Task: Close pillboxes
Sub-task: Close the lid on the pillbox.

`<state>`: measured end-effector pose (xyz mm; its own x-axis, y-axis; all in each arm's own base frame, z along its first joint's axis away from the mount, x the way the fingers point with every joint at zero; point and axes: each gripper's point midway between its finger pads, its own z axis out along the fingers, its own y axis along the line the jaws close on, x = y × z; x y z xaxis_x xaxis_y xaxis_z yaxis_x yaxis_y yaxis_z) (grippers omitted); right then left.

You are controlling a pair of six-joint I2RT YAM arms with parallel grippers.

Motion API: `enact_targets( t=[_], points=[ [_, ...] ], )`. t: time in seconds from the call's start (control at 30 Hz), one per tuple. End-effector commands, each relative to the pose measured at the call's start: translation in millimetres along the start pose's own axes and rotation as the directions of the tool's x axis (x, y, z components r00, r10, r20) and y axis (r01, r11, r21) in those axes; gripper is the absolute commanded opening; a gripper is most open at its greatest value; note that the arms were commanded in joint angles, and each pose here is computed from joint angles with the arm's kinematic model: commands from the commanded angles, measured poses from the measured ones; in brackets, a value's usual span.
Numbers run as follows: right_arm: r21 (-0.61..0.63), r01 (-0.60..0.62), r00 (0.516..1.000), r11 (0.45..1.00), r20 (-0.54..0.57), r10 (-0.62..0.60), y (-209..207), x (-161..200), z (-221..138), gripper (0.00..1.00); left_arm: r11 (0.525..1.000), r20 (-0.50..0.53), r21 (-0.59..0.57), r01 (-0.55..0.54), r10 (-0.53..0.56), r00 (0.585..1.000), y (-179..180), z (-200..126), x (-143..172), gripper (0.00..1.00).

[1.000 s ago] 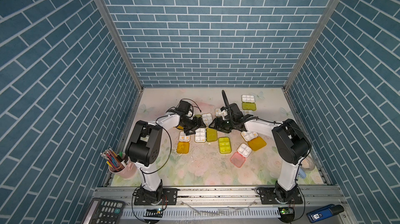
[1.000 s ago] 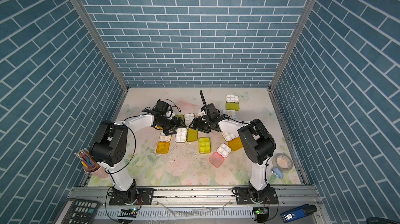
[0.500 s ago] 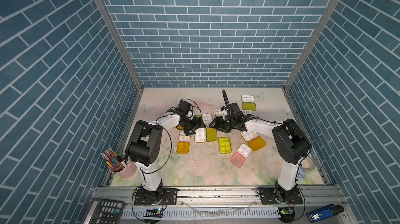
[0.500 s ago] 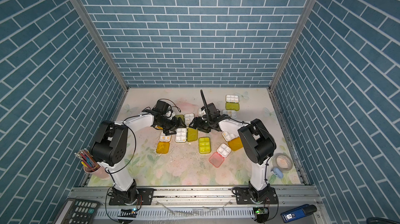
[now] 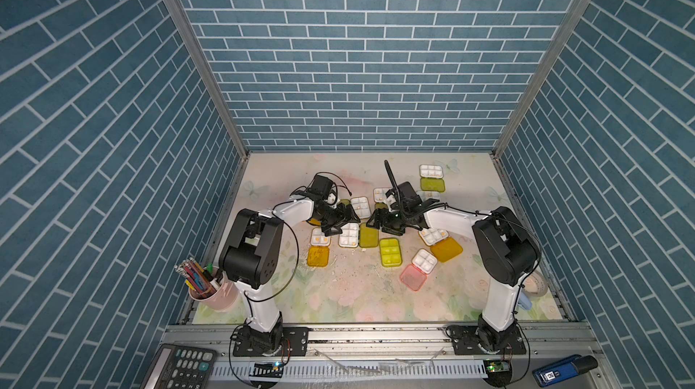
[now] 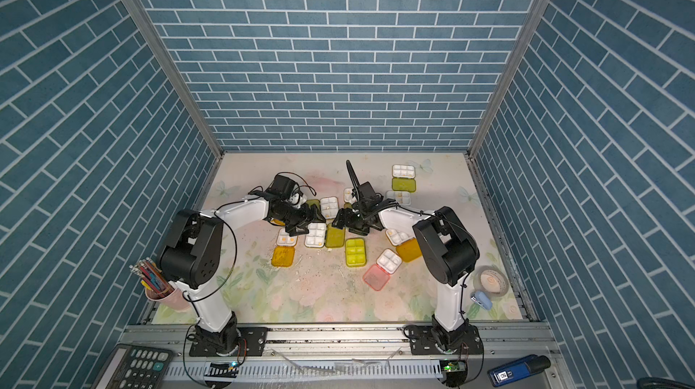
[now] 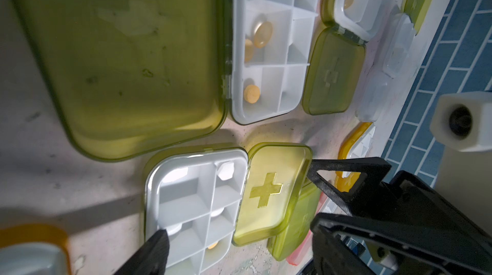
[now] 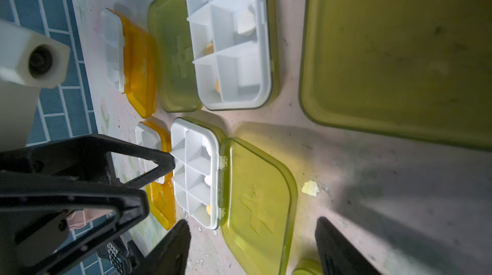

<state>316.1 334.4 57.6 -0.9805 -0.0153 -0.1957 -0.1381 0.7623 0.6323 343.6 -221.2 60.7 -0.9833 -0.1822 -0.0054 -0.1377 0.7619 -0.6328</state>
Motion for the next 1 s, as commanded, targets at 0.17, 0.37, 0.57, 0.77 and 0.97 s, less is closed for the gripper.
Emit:
enact_targets(
  t=[0.17, 0.37, 0.57, 0.77, 0.97],
  points=[
    [-0.112, 0.016, 1.000, 0.994, 0.006, -0.015, 23, -6, 4, 0.76, 1.000, 0.013, 0.000, -0.030, 0.030, 0.999, -6, -8, -1, 0.85],
    [-0.133, 0.004, 1.000, 0.991, -0.007, -0.005, 26, -8, 11, 0.76, 1.000, 0.012, -0.015, -0.027, 0.027, 1.000, -1, -5, -1, 0.86],
    [-0.094, -0.017, 1.000, 0.995, -0.010, 0.016, 16, -6, 14, 0.76, 1.000, 0.007, -0.012, -0.025, 0.025, 1.000, -1, -4, -1, 0.86],
    [-0.093, -0.027, 1.000, 0.995, -0.007, 0.026, 13, -6, 15, 0.76, 1.000, 0.007, -0.013, -0.025, 0.025, 1.000, 0, -4, 0, 0.86],
    [-0.203, -0.044, 0.999, 0.978, -0.023, 0.040, 37, -11, 20, 0.75, 1.000, 0.003, -0.013, -0.023, 0.023, 1.000, 0, -3, 0, 0.85]
  ],
)
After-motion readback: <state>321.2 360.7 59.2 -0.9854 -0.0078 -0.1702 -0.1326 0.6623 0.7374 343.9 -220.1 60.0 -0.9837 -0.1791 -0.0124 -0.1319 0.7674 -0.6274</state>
